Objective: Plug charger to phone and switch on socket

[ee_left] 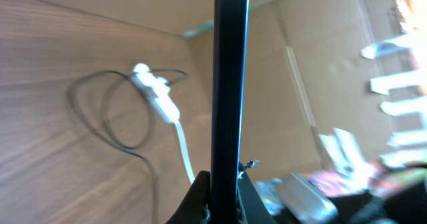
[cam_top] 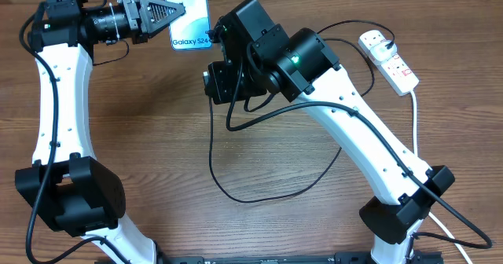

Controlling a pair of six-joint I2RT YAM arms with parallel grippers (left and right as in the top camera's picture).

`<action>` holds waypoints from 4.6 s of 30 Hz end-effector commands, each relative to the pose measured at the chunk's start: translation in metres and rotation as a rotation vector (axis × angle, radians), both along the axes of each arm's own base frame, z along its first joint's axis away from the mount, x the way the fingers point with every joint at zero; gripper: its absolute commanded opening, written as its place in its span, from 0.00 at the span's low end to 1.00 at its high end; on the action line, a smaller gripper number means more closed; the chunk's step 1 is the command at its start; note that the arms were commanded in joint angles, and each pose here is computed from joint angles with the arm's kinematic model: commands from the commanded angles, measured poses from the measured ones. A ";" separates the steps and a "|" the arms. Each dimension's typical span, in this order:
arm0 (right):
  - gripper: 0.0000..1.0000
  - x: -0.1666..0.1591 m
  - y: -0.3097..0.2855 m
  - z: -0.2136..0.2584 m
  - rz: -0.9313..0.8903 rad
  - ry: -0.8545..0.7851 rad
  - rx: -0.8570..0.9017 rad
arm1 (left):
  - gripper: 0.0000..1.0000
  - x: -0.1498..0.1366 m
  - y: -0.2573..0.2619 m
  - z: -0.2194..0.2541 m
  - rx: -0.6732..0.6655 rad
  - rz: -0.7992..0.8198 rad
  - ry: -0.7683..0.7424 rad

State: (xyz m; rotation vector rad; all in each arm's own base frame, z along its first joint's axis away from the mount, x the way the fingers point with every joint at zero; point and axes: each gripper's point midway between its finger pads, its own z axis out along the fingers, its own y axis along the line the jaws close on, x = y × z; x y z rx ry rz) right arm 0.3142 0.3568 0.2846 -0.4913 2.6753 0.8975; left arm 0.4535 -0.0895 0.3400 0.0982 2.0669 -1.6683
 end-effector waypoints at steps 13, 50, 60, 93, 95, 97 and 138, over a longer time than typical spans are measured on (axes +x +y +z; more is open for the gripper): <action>0.04 0.009 0.021 0.027 0.000 -0.054 0.129 | 0.04 -0.019 -0.011 0.022 -0.105 -0.114 -0.003; 0.04 0.020 0.003 0.035 -0.074 -0.131 0.073 | 0.04 -0.016 -0.019 0.007 -0.044 -0.078 0.022; 0.04 0.023 0.006 0.038 -0.077 -0.144 0.088 | 0.04 -0.017 -0.019 0.008 -0.050 -0.086 0.018; 0.04 0.045 0.008 0.053 -0.169 -0.221 0.127 | 0.04 -0.028 -0.022 0.010 -0.072 -0.129 -0.018; 0.04 0.047 0.008 0.055 -0.172 -0.227 0.132 | 0.04 -0.028 -0.022 0.009 -0.072 -0.129 -0.015; 0.04 0.050 0.007 0.056 -0.177 -0.232 0.135 | 0.04 -0.028 -0.022 0.009 -0.072 -0.129 -0.015; 1.00 0.093 -0.297 -0.031 -0.765 0.114 -0.394 | 0.04 0.002 -0.104 -0.252 0.510 -0.152 0.383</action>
